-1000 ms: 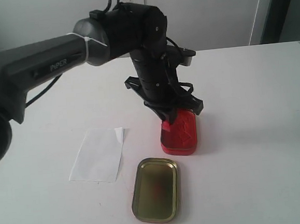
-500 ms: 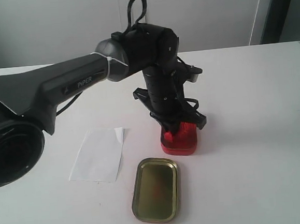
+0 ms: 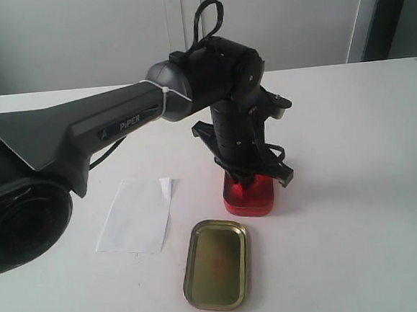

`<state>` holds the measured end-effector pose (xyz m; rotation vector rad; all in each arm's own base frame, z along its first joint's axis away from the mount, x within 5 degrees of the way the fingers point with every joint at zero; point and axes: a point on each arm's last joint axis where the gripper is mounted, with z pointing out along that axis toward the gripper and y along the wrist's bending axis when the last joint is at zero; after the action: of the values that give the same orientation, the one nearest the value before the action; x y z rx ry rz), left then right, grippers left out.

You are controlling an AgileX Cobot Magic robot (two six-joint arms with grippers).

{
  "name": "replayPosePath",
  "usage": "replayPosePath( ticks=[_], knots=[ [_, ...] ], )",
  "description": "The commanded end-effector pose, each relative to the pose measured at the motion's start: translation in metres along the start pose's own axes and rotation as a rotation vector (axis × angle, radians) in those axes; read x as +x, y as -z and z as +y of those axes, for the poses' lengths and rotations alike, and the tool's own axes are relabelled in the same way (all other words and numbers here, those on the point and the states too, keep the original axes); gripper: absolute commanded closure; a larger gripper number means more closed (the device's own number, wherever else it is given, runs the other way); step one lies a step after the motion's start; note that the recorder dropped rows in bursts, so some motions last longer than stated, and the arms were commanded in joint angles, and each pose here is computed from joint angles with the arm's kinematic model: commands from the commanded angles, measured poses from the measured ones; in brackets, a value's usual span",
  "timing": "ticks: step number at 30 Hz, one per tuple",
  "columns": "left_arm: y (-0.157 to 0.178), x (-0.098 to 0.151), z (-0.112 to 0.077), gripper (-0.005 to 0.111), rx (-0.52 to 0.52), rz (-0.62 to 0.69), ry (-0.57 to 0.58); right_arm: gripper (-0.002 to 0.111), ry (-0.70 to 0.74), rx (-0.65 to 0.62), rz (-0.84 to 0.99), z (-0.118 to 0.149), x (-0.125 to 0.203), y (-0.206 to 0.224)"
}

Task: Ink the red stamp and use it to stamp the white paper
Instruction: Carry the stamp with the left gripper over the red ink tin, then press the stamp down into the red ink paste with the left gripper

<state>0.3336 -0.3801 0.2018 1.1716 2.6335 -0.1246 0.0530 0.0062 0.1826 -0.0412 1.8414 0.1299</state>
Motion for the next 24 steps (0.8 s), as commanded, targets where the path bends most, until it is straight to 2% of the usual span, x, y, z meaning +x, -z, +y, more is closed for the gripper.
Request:
replayPosePath(
  ticks=[1,7,24],
  knots=[
    [-0.012,0.002,-0.002,0.107,-0.003,0.037,0.002,0.108,-0.002,0.003,-0.013,0.000,0.000,0.000],
    [-0.030,0.006,-0.003,0.107,-0.004,0.085,0.001,0.108,-0.002,0.003,-0.013,0.000,0.000,0.000],
    [-0.038,0.008,-0.007,0.107,0.036,0.106,0.017,0.108,-0.002,0.003,-0.013,0.000,0.000,0.000]
  ],
)
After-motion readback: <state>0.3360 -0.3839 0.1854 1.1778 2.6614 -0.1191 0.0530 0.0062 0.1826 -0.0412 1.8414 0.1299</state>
